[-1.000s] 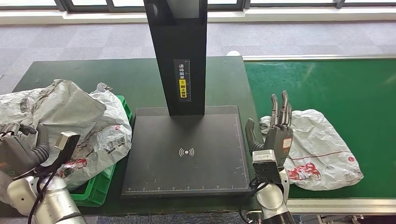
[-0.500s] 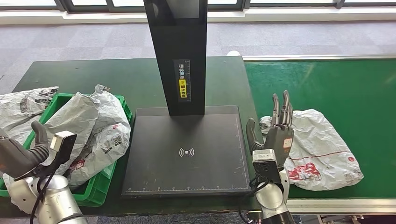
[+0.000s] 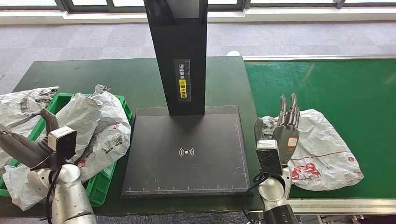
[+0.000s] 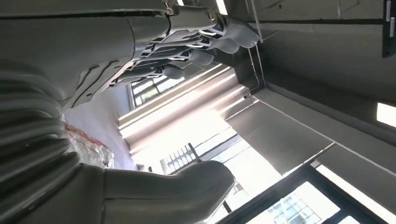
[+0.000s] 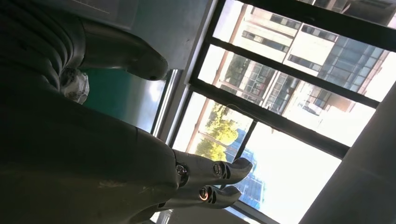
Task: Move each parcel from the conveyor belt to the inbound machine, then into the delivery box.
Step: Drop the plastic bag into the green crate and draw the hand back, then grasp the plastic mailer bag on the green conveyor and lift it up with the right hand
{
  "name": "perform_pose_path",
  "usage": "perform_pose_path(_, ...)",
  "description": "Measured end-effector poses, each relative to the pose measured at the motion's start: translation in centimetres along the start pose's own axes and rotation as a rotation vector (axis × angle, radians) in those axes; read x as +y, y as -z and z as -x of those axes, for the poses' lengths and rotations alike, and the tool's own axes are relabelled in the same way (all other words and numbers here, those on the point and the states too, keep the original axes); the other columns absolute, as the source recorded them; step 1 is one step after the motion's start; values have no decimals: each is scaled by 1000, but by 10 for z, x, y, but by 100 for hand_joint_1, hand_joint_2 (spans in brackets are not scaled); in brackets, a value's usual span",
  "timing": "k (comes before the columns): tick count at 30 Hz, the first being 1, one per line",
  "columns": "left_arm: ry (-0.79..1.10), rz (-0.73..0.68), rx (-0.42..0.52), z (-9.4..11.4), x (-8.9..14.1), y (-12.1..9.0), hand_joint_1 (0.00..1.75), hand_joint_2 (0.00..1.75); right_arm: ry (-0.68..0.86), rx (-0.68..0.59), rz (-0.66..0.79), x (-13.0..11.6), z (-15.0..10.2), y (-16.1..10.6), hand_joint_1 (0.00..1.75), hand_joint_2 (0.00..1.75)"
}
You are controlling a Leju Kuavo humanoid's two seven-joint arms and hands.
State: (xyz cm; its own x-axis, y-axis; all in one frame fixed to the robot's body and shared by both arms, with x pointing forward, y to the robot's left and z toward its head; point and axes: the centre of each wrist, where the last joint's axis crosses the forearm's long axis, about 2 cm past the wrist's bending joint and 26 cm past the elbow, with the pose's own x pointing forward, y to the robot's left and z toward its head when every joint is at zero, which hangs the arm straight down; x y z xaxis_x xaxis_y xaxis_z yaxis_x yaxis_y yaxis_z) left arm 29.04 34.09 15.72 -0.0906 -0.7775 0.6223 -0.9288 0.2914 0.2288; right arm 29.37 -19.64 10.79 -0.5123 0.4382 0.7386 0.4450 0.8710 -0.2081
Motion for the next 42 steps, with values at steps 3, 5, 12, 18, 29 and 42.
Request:
perform_pose_path(3,-60,-8,17,-6,-4,-2,0,175,-23,7,-3,0,4,0,0,175)
perform_pose_path(5,-113,-11,31,-12,-9,-4,0,175,-59,-1,-18,-1,9,0,0,175)
perform_pose_path(12,-575,105,189,-53,-36,-36,0,175,-356,-57,-100,-26,42,14,0,175)
perform_pose_path(18,-899,386,174,-81,-44,-66,0,175,-522,33,-97,-54,73,19,0,175)
perform_pose_path(29,-1159,588,153,-95,-46,-80,0,175,-607,221,-51,-78,103,16,0,175)
perform_pose_path(42,-1227,680,119,-99,-47,-84,0,175,-643,298,-77,-82,113,15,0,175)
